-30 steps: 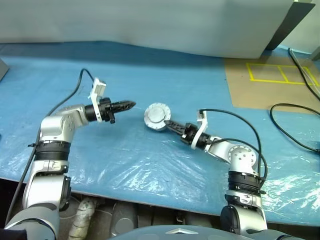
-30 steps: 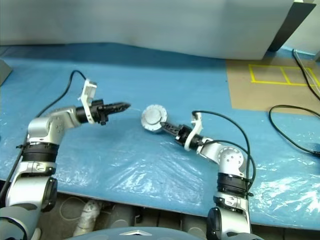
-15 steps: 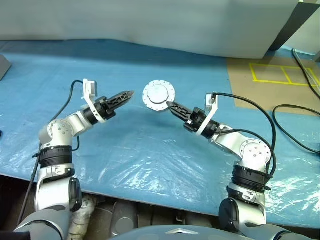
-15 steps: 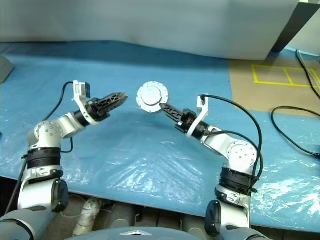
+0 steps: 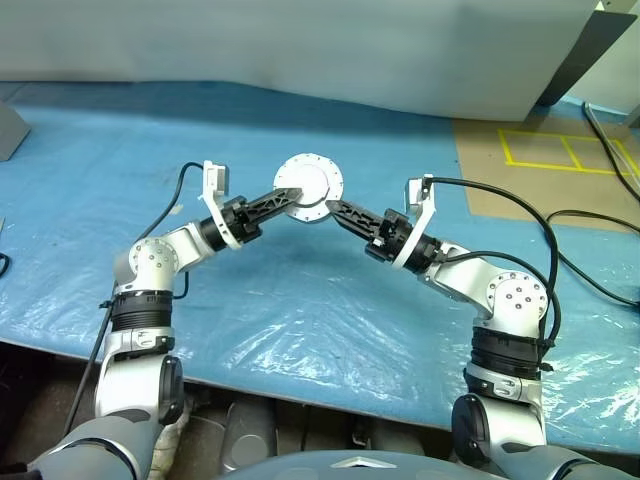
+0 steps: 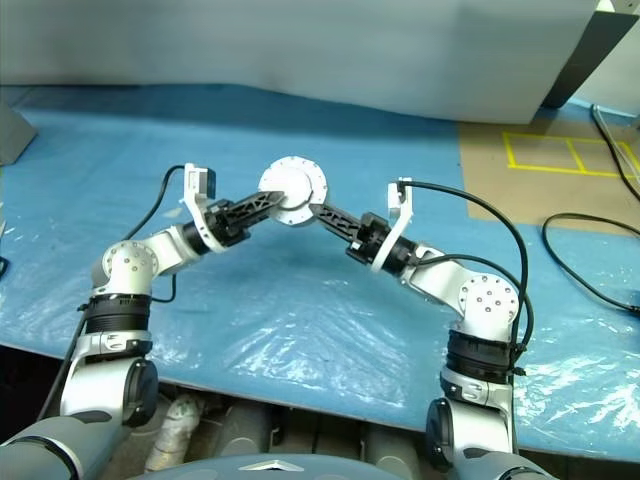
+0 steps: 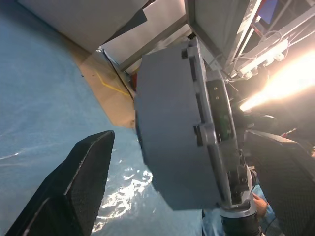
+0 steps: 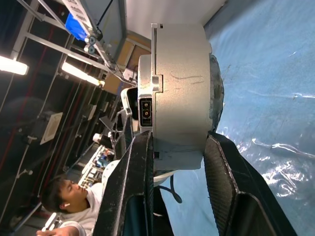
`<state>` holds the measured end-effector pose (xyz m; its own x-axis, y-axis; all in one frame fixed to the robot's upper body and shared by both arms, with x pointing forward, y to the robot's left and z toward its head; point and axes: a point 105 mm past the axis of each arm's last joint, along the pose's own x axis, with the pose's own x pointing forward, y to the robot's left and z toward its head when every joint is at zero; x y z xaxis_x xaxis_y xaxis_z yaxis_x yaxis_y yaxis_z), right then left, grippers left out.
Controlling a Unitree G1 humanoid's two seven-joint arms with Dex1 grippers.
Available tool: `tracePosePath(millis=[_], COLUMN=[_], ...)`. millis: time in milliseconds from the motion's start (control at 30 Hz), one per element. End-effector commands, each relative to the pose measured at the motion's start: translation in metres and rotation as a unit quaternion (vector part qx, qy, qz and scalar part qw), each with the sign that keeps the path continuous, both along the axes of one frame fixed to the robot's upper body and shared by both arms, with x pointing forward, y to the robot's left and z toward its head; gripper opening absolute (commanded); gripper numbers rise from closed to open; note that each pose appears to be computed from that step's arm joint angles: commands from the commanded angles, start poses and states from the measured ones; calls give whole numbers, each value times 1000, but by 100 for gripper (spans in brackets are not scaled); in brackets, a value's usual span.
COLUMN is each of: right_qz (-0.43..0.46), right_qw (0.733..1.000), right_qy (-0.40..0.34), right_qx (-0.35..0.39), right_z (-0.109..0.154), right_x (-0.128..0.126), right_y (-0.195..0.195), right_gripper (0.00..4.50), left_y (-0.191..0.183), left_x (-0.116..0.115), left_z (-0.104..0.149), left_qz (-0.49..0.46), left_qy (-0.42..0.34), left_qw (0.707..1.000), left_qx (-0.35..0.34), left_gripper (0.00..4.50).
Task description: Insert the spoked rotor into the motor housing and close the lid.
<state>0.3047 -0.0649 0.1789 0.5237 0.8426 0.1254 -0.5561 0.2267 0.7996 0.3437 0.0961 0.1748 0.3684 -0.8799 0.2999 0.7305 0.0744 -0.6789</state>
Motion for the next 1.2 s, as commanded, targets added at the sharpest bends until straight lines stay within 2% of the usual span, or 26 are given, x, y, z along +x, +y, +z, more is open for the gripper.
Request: tracePosePath(millis=[33, 300, 400, 500, 567, 667, 867, 967, 1033, 1200], right_qz=[21, 16, 13, 8, 3, -8, -53, -42, -19, -13], right_qw=[998, 998, 999, 999, 999, 999, 998, 999, 1000, 1000], right_qy=[-55, -43, -39, -32, -24, -7, 4, -7, -3, 0], right_qx=[35, 32, 28, 27, 27, 30, 16, 18, 16, 22], right_z=[29, 25, 23, 21, 20, 17, 12, 15, 13, 13], right_x=[-10, -8, -7, -5, -3, 1, 12, 9, 6, 5], right_y=[4, 4, 4, 4, 3, 3, -3, -1, 2, 3], right_gripper=[106, 106, 106, 106, 106, 106, 106, 206, 271, 271], left_y=[-7, -16, -18, -22, -22, -23, -24, -22, -20, -14], left_x=[2, 9, 7, 7, 7, 2, 5, 10, 15, 21], left_z=[3, 9, 8, 4, 4, 5, 4, 4, 4, 11], left_qz=[-10, -5, -10, -6, -4, -18, -14, -1, 12, 23], left_qy=[13, 35, 47, 56, 60, 60, 62, 64, 63, 53], left_qw=[1000, 998, 997, 997, 997, 997, 997, 997, 997, 997], left_qx=[-15, -48, -56, -45, -48, -51, -43, -42, -41, -47], left_gripper=[447, 447, 388, 293, 293, 263, 262, 259, 240, 240])
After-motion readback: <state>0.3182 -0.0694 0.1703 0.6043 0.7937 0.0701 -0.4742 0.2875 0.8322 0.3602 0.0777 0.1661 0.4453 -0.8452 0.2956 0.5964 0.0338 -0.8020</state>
